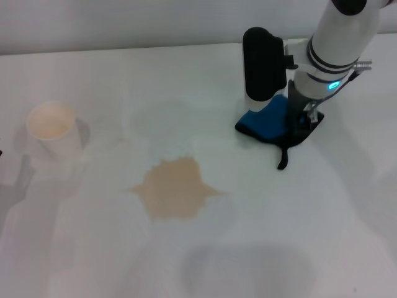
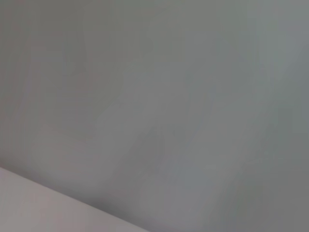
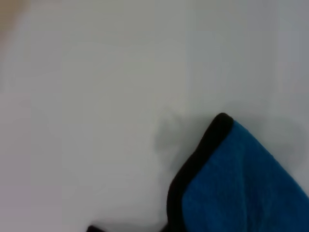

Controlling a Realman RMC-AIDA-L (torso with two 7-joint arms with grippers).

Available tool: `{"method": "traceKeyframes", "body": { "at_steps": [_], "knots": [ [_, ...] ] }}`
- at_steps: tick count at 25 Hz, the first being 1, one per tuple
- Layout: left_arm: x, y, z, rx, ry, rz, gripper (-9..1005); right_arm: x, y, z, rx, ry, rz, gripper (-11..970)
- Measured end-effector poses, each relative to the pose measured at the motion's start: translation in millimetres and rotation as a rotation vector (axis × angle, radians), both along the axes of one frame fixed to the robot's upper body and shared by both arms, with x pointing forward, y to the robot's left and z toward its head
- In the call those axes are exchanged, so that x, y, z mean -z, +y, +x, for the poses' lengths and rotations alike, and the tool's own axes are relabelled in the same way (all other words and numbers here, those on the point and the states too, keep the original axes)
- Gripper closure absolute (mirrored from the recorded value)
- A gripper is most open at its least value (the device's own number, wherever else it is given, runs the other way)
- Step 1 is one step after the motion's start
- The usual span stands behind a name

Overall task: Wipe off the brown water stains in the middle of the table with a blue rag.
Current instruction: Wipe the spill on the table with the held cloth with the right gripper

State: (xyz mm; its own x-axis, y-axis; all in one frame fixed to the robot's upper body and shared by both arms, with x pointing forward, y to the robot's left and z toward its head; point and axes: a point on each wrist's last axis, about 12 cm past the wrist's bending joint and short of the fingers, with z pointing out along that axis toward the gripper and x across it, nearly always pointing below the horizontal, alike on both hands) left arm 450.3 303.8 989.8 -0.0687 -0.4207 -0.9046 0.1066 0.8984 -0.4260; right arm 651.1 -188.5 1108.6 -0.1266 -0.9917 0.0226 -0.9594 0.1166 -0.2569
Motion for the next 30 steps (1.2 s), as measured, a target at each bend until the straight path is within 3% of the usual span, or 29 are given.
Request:
{"method": "traceKeyframes", "body": {
  "at_steps": [7, 18, 30],
  "knots": [
    [0.3, 0.9, -1.2, -0.003, 0.002, -0.012, 104, -1.2, 10.4, -19.7, -0.002, 0.110, 0.104, 914],
    [-0.6, 1.9, 0.4, -0.001, 0.000, -0.020, 104, 9.2, 38.1, -74.4, -0.073, 0.207, 0.260, 917],
    [-1.3, 1.4, 2.6, 0.001, -0.002, -0.019, 104, 16.2, 63.1, -99.0, -0.146, 0.290, 0.348, 916]
  ]
}}
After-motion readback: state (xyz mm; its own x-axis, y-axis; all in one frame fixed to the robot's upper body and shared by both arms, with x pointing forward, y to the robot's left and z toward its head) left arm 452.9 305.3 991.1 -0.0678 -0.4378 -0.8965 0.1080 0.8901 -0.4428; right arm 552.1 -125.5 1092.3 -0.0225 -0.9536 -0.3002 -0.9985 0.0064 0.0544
